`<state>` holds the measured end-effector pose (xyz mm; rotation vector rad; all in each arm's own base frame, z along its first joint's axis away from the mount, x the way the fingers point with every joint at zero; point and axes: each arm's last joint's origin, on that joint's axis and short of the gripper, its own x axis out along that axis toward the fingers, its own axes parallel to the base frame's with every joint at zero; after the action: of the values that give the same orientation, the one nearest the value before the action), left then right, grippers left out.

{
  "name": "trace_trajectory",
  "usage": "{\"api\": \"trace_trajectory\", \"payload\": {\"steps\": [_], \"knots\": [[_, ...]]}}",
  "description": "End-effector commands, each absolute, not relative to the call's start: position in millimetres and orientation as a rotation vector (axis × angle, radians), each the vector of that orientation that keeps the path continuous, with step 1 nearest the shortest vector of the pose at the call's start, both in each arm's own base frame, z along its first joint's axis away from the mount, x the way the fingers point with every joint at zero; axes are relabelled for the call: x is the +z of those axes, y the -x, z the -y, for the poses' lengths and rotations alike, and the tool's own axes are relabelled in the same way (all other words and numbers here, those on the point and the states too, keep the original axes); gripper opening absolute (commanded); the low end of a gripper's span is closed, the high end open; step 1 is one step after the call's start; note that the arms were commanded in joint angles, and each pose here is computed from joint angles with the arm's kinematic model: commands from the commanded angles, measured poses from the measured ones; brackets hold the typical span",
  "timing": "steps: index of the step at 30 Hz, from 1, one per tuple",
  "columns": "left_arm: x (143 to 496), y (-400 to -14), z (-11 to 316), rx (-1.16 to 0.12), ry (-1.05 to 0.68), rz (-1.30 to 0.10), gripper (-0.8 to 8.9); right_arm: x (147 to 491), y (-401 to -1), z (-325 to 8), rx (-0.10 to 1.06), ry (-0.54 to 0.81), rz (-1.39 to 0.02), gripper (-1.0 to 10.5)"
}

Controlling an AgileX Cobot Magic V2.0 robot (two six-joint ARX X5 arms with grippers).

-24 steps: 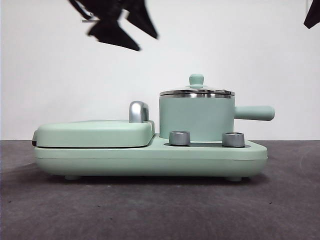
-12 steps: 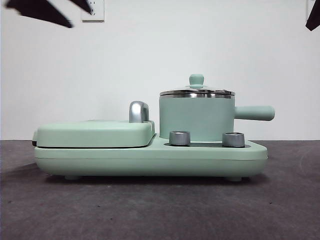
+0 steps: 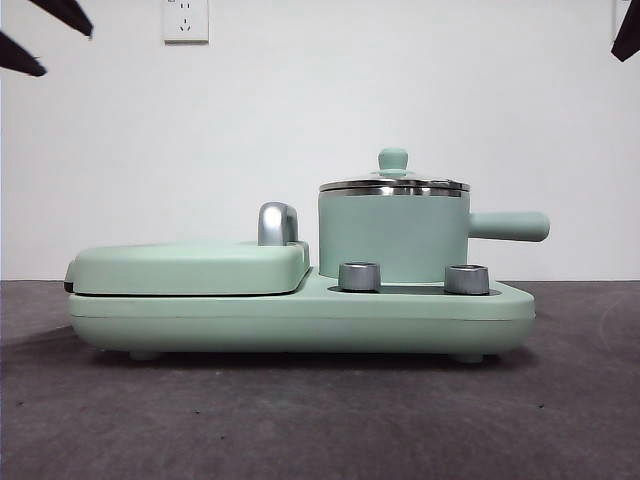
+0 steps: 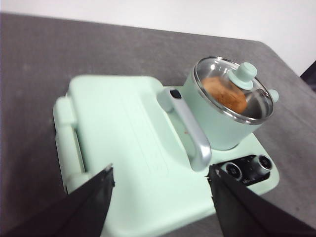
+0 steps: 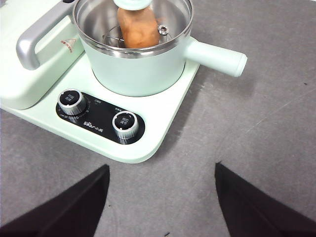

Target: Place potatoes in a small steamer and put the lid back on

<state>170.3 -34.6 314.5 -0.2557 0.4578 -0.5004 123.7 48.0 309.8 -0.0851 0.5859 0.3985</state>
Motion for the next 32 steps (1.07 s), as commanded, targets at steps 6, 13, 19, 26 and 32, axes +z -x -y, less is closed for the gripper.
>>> {"api": "trace_trajectory", "payload": {"steps": [6,13,19,26,32], "knots": [[320,-151,33,-0.494,0.355,-0.42,3.08,312,-123,-51,0.487,0.049,-0.585,3.3],[317,-149,33,-0.479,0.394,-0.471,3.08,313,-123,-52,0.498,0.047,-0.583,3.3],[317,-147,34,-0.541,0.405,-0.48,0.05,313,-123,-52,0.504,0.037,-0.577,0.2],[315,-145,34,-0.534,0.406,-0.508,0.06,316,-124,-52,0.502,0.036,-0.551,0.2],[315,-145,34,-0.534,0.406,-0.508,0.06,316,-125,-52,0.503,0.034,-0.542,0.2]]}}
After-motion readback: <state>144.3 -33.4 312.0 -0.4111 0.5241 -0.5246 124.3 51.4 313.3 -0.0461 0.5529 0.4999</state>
